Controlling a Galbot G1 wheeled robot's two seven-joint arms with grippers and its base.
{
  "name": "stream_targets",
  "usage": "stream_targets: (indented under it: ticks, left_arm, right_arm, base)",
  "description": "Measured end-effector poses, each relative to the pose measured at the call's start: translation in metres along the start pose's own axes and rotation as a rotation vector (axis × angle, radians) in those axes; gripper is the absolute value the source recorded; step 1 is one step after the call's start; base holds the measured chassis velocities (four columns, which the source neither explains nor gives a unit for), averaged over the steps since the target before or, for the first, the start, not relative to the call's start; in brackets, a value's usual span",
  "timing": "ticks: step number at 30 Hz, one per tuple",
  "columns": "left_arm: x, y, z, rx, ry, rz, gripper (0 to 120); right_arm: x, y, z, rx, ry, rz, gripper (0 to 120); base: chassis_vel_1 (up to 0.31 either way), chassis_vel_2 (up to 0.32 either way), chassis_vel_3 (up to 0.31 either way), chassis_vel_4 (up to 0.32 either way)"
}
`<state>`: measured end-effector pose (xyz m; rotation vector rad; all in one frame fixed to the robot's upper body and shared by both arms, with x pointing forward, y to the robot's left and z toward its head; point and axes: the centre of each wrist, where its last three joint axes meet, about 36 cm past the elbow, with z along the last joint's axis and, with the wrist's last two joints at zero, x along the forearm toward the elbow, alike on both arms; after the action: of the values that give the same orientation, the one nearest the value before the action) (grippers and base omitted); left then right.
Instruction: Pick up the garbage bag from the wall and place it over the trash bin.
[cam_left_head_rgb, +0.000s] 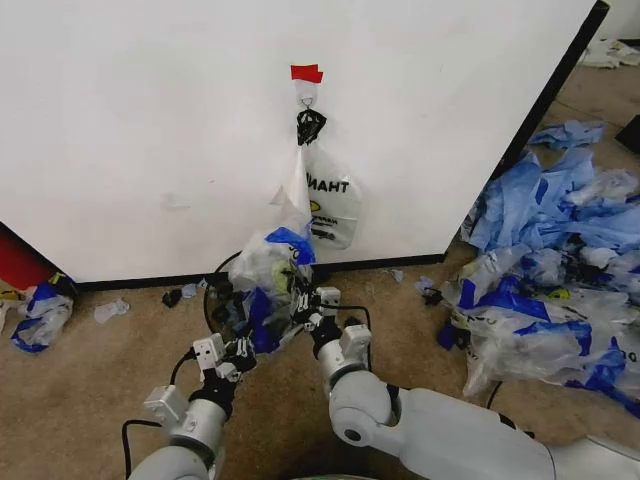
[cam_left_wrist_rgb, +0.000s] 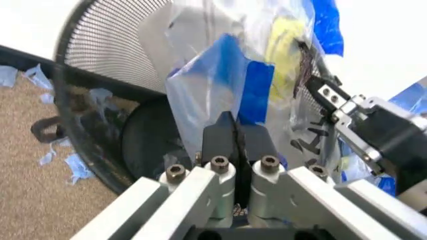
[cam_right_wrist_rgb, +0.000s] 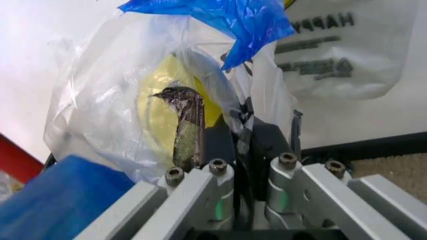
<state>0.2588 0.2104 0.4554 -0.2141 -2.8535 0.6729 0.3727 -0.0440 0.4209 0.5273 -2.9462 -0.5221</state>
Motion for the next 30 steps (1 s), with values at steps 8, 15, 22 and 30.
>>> stream_targets:
  ticks: [8,15,22,30]
  left_arm:
    - [0.004,0.000,-0.002,-0.017,-0.031,-0.002,0]
    - [0.016,-0.003,0.005,-0.017,-0.053,-0.024,0]
    - [0.027,-0.010,0.008,-0.022,-0.064,-0.028,0]
    - [0.042,-0.016,0.021,-0.018,-0.071,-0.053,0]
  right_arm:
    - [0.002,-0.015,-0.010,-0.023,-0.018,0.054,1]
    - [0.001,-0.023,-0.018,-0.038,-0.043,0.078,1]
    - [-0.009,-0.033,-0.027,-0.049,-0.082,0.110,1]
    - [-0.015,-0.028,-0.036,-0.088,-0.101,0.123,1]
  base:
    - [0.000,0.000,0.000,0.000]
    - [0.000,0.000,0.000,0.000]
    - [0.000,0.000,0.000,0.000]
    - [0.000,0.000,0.000,0.000]
